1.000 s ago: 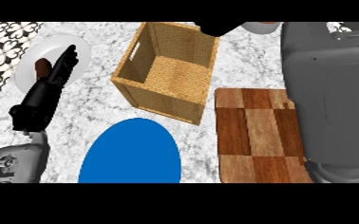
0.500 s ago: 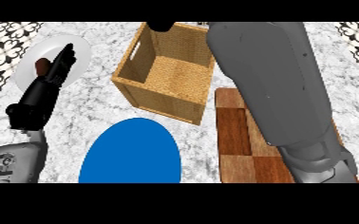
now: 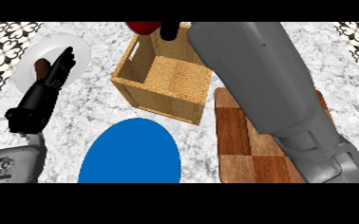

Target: Pick the can from the cutting board and place it in the basket

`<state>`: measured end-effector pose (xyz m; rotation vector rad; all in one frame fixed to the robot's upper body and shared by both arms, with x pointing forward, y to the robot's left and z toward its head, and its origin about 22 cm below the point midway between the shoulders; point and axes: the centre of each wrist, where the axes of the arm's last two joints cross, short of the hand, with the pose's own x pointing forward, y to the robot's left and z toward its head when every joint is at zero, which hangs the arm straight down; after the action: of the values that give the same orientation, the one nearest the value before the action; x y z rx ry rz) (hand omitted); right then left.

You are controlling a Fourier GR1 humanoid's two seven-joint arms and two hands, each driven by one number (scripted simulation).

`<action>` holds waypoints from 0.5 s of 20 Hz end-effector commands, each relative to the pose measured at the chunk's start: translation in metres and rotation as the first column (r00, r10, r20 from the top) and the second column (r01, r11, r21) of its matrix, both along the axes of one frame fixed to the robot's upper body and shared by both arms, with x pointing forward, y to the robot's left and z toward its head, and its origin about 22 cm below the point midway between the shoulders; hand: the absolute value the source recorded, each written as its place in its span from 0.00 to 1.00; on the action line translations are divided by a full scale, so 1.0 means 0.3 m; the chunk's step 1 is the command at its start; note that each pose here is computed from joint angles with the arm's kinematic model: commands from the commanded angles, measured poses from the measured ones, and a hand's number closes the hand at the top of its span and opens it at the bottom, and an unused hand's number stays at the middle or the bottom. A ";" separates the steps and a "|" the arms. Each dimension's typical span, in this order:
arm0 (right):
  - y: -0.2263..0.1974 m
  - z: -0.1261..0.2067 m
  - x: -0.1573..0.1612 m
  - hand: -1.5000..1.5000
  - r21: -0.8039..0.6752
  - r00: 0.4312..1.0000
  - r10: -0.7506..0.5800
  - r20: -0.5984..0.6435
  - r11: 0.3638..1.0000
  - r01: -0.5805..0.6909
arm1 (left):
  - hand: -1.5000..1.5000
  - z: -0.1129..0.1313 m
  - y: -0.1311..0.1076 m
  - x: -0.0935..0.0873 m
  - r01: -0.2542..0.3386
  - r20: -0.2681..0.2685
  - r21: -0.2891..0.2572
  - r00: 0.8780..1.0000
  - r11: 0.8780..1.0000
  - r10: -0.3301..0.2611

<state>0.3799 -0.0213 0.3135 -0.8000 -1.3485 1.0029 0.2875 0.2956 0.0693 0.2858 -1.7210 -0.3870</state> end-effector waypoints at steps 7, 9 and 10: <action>-0.025 -0.067 0.052 0.00 -0.028 0.987 0.068 -0.147 0.997 -0.073 | 0.50 -0.011 -0.011 -0.012 0.002 0.003 -0.007 1.000 1.000 -0.002; 0.024 -0.012 0.031 0.00 0.011 0.986 0.090 -0.140 0.996 -0.090 | 0.50 0.021 -0.022 -0.020 0.002 -0.015 -0.013 1.000 1.000 -0.002; 0.022 -0.058 0.031 0.00 0.007 0.986 0.091 -0.141 0.996 -0.091 | 0.50 0.040 -0.020 0.044 -0.011 -0.015 -0.018 1.000 1.000 0.011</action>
<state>0.3871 -0.0190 0.3027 -0.7098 -1.2794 1.1111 0.2904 0.2904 0.0725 0.2857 -1.7149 -0.3750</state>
